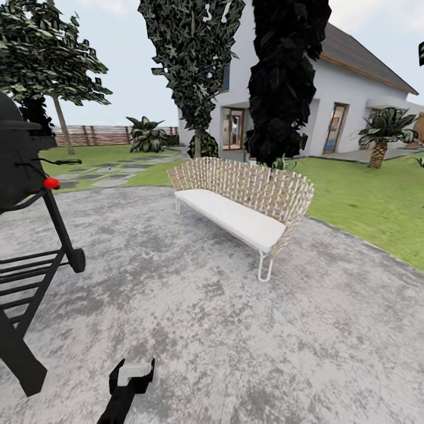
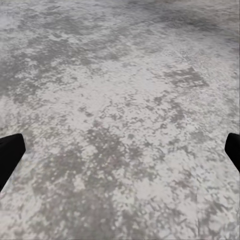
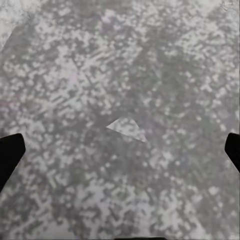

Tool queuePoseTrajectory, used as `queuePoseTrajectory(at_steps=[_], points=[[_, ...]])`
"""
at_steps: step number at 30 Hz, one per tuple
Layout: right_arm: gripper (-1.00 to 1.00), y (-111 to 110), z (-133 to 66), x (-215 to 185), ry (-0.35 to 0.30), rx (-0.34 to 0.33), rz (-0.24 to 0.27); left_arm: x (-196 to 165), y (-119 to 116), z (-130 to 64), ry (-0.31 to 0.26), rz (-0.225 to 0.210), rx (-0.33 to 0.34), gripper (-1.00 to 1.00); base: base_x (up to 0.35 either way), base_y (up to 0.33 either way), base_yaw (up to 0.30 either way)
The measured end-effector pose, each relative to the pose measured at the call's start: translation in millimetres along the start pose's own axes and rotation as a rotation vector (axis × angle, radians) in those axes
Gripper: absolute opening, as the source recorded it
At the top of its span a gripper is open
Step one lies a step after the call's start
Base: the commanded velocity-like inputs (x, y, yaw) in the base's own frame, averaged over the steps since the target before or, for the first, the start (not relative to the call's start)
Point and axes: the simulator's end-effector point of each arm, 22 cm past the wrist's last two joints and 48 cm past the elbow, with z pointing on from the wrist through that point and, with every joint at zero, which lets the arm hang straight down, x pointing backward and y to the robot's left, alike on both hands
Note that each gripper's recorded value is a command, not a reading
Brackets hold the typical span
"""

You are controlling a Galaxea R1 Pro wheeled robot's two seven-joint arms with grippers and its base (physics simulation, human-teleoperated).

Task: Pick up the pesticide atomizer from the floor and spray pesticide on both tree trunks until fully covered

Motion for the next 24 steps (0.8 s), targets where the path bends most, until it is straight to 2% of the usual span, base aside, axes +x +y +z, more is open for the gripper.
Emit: queuePoseTrajectory(at_steps=[7, 10, 12, 14, 24], points=[[1.00, 0.3, 0.0, 0.5, 0.001, -0.003, -0.005, 1.0, 0.0, 0.0, 0.003, 0.000, 0.000, 1.00, 0.323, 0.040, 0.034], [1.00, 8.6, -0.2, 6.7, 0.017, -0.023, -0.024, 9.3, 5.4, -0.3, 0.021, -0.006, -0.013, 1.00, 0.000, 0.000, 0.000], [1.00, 11.8, -2.4, 6.4, 0.002, -0.031, -0.032, -0.1, 5.4, -4.4, -0.004, -0.007, -0.013, 1.00, 0.000, 0.000, 0.000], [1.00, 13.9, -1.6, 10.0, 0.017, -0.036, -0.038, 5.4, 5.6, -2.0, 0.010, -0.007, -0.014, 1.00, 0.000, 0.000, 0.000], [1.00, 5.9, -0.6, 3.0, 0.003, -0.018, -0.023, 2.1, 9.3, -1.2, 0.003, -0.006, -0.019, 1.00, 0.000, 0.000, 0.000]])
